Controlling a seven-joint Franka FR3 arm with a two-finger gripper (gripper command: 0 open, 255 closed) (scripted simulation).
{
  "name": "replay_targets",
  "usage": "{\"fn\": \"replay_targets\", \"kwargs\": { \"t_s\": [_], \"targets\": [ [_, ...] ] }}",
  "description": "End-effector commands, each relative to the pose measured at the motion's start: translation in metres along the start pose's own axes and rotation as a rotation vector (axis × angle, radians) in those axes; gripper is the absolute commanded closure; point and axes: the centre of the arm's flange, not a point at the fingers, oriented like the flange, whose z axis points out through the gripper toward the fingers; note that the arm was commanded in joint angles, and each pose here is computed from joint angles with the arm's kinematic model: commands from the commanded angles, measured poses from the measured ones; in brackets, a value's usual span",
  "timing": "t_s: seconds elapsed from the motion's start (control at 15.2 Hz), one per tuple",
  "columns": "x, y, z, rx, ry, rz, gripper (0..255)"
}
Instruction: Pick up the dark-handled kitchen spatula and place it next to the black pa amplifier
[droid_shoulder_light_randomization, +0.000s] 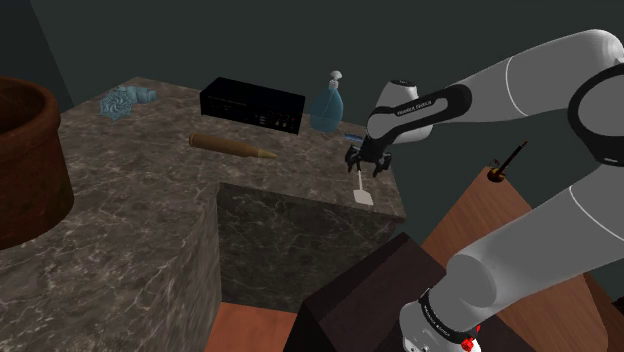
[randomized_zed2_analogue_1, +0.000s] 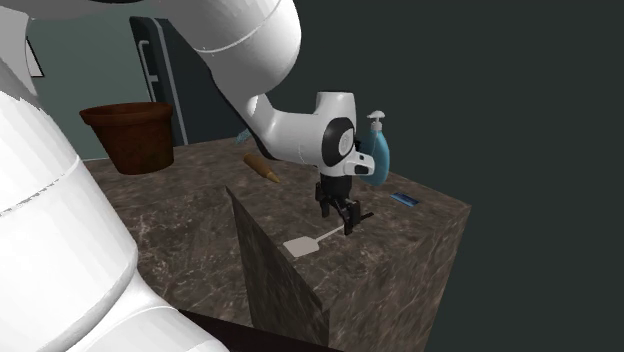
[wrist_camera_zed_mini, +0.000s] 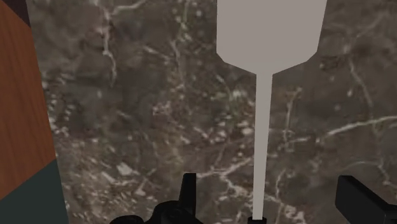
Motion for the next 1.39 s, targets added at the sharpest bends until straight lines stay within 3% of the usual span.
{"fn": "replay_targets", "kwargs": {
  "t_s": [0.0,0.46,0.53,1.12,1.32],
  "targets": [
    [-0.001,0.000,0.007,0.001,0.001,0.000,0],
    [-0.001,0.000,0.007,0.000,0.001,0.000,0],
    [-0.001,0.000,0.007,0.000,0.001,0.000,255],
    [-0.001,0.000,0.007,0.001,0.001,0.000,255],
    [0.000,0.000,-0.009,0.001,0.001,0.000,255]
  ]
}}
